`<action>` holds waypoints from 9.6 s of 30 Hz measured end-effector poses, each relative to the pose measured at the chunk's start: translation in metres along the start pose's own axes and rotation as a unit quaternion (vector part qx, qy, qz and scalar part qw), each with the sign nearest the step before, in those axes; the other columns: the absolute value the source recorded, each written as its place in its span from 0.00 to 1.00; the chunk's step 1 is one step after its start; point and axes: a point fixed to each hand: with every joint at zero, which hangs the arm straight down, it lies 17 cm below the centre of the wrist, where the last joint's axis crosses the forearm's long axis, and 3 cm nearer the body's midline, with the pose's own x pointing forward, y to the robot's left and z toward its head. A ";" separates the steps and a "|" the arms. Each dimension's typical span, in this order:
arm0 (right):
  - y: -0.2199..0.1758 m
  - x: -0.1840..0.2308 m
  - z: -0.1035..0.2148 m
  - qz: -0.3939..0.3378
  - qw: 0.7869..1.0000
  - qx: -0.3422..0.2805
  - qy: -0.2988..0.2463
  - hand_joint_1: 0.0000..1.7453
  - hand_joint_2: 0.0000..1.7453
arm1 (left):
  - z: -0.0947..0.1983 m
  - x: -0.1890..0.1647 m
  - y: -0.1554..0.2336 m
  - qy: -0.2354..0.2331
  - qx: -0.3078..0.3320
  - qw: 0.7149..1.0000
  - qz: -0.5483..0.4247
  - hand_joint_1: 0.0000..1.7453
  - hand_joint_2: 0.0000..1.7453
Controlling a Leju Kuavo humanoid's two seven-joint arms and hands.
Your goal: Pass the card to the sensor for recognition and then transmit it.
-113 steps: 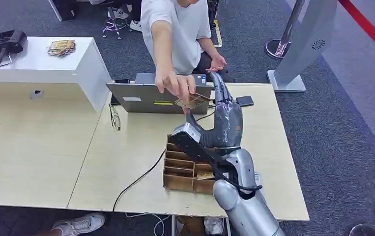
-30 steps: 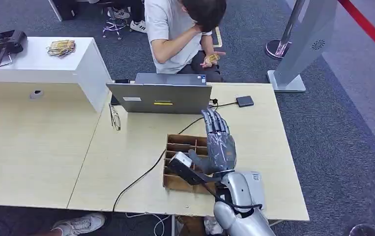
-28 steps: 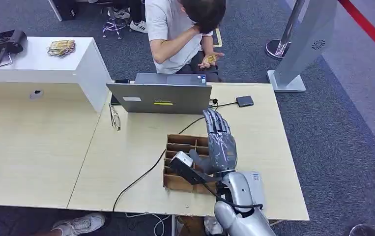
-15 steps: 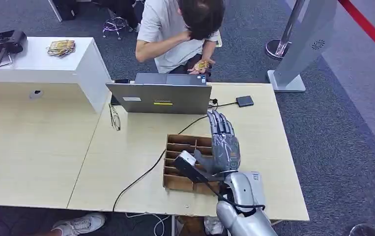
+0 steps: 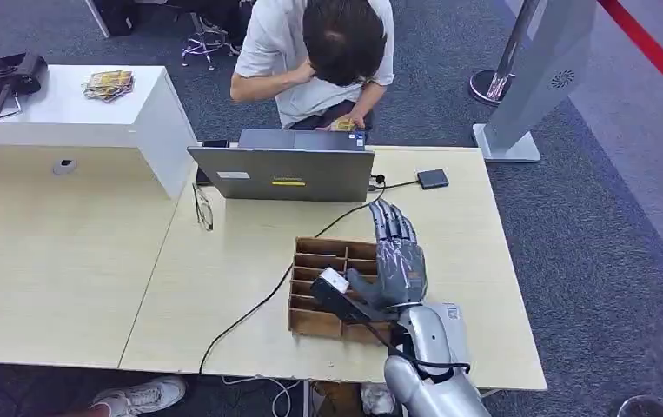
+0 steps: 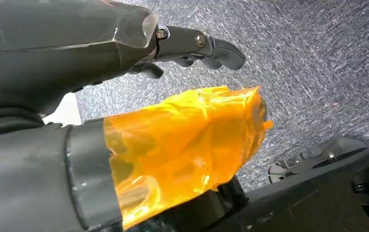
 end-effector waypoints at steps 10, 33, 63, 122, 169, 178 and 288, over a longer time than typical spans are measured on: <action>0.003 -0.008 0.002 0.007 1.000 0.004 0.007 0.00 1.00 | 0.000 0.000 0.000 0.000 0.000 1.000 0.000 0.00 0.00; 0.012 -0.015 0.008 0.012 1.000 0.015 0.018 0.00 1.00 | 0.000 0.000 0.000 0.000 0.000 1.000 0.000 0.00 0.00; 0.016 -0.017 0.012 0.012 1.000 0.020 0.020 0.06 1.00 | 0.000 0.000 0.000 0.000 0.000 1.000 0.001 0.00 0.00; 0.020 -0.021 0.015 0.014 0.999 0.026 0.022 0.50 1.00 | 0.000 0.000 -0.001 0.000 -0.002 1.000 0.001 0.00 0.00; 0.020 -0.023 0.015 0.013 0.999 0.026 0.024 0.50 1.00 | 0.000 0.000 -0.001 0.000 -0.002 1.000 0.001 0.00 0.00; 0.021 -0.023 0.016 0.013 0.999 0.027 0.025 0.50 1.00 | 0.000 0.000 -0.001 0.000 -0.002 1.000 0.001 0.00 0.00; -0.206 0.115 0.059 -0.036 0.914 -0.344 -0.213 1.00 1.00 | 0.000 -0.001 -0.002 0.002 -0.007 1.000 0.018 0.00 0.00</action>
